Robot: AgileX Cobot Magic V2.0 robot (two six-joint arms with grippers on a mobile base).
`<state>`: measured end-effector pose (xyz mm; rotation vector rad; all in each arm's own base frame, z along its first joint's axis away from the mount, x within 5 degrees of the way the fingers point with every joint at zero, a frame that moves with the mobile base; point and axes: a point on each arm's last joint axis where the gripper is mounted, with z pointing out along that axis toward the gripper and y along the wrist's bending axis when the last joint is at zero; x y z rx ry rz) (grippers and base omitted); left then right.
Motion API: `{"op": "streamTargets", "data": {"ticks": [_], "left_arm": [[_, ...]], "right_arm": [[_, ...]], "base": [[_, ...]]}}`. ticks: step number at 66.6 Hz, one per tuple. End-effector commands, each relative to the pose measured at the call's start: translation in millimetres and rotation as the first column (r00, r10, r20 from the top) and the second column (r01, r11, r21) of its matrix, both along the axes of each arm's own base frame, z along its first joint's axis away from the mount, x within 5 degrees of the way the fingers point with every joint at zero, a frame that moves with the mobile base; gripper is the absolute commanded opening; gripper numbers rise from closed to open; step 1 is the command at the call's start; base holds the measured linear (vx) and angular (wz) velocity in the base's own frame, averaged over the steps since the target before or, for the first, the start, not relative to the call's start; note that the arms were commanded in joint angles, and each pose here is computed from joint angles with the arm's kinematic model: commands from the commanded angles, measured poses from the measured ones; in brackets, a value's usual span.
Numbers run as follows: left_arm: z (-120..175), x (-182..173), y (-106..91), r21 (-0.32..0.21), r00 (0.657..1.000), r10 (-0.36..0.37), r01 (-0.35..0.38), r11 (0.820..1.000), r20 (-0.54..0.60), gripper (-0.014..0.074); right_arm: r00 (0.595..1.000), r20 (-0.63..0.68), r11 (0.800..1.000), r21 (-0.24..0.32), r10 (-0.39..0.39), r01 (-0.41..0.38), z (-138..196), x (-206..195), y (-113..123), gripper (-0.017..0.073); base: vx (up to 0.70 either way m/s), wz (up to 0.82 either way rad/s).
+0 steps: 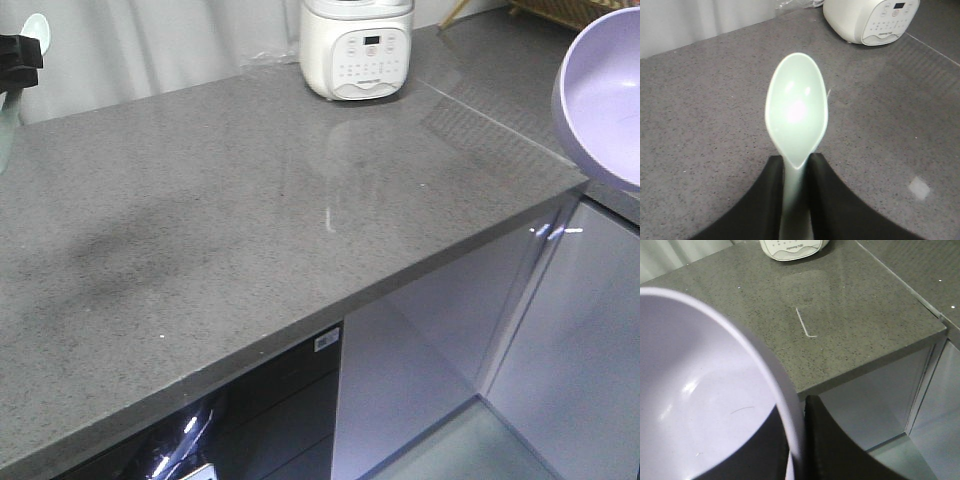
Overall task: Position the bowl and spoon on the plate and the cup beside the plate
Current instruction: 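Turn the base away from the counter while holding spoon and bowl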
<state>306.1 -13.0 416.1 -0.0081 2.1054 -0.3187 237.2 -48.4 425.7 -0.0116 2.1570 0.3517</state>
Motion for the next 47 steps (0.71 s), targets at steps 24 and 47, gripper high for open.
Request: {"op": "streamTargets", "data": {"ticks": [24, 47], "left_arm": [[22.5, -6.9, -0.2, -0.027, 0.994, 0.019, -0.016, 1.000, 0.111, -0.0007], [22.5, -6.9, -0.2, -0.027, 0.994, 0.019, -0.016, 1.000, 0.111, -0.0007]], "right_arm": [[0.995, 0.101, 1.000, 0.013, -0.019, 0.017, 18.5, -5.5, 3.1, -0.0006], [0.995, 0.101, 1.000, 0.013, -0.019, 0.017, 18.5, -5.5, 3.1, -0.0006]], "base": [[-0.05, -0.29], [-0.03, -0.34]]}}
